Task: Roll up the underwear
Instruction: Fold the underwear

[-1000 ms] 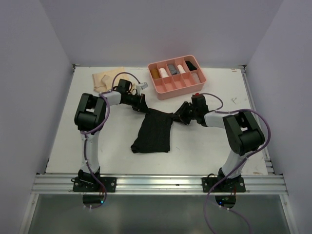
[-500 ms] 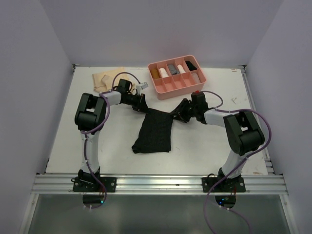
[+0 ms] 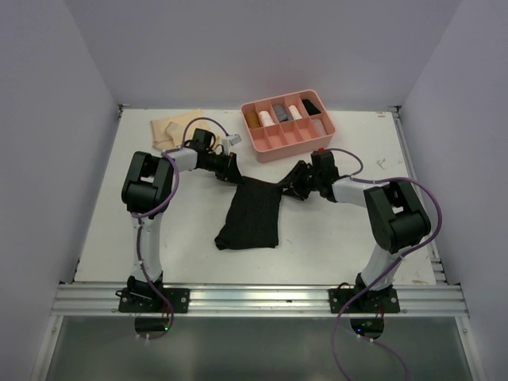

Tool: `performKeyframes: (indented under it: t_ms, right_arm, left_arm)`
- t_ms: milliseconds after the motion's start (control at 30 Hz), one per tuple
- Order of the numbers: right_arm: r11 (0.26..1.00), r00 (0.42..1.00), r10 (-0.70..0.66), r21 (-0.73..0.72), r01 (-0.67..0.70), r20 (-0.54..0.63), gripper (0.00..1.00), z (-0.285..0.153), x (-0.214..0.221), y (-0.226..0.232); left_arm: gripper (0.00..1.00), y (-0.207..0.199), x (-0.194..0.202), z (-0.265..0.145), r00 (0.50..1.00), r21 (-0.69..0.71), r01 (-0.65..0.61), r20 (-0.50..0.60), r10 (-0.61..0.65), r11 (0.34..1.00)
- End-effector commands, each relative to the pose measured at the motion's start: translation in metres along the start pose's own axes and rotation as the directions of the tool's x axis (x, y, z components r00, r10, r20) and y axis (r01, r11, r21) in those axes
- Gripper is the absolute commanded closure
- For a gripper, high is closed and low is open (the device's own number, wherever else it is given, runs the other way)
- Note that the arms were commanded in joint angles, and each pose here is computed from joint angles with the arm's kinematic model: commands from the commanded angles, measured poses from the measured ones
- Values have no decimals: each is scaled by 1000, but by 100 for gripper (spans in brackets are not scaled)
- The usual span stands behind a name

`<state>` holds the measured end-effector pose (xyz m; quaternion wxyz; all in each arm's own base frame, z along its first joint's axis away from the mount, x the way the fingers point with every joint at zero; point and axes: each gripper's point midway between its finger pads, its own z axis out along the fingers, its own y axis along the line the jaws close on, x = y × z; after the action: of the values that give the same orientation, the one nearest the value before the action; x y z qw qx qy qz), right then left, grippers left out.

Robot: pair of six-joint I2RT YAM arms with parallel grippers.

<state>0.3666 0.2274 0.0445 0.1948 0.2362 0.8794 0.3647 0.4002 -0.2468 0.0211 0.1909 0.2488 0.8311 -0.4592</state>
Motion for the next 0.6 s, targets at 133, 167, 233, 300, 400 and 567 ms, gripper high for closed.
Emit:
performKeyframes:
  t_ms: [133, 167, 233, 300, 400, 567]
  right_arm:
    - [996, 1000, 0, -85, 1, 19, 53, -5, -9, 27]
    - [996, 1000, 1, -89, 1, 18, 53, -5, -9, 28]
    - [995, 1000, 2, -98, 0, 18, 53, -7, -9, 31]
    - [994, 1000, -2, -105, 4, 26, 53, -9, -11, 36]
    - [995, 1000, -4, -98, 6, 21, 53, -9, -10, 35]
    - [995, 1000, -4, -100, 5, 5, 54, -6, -4, 35]
  left_arm:
    - [83, 12, 11, 1, 999, -23, 18, -28, -19, 1000]
    - [83, 12, 11, 1, 999, -23, 19, -29, -20, 1000]
    - [83, 13, 12, 1, 999, -24, 20, -30, -21, 999]
    - [83, 12, 13, 2, 999, -23, 23, -32, -24, 999]
    - [83, 13, 12, 2, 999, -21, 22, -30, -23, 1000]
    - [83, 14, 13, 3, 999, -21, 26, -31, -27, 999]
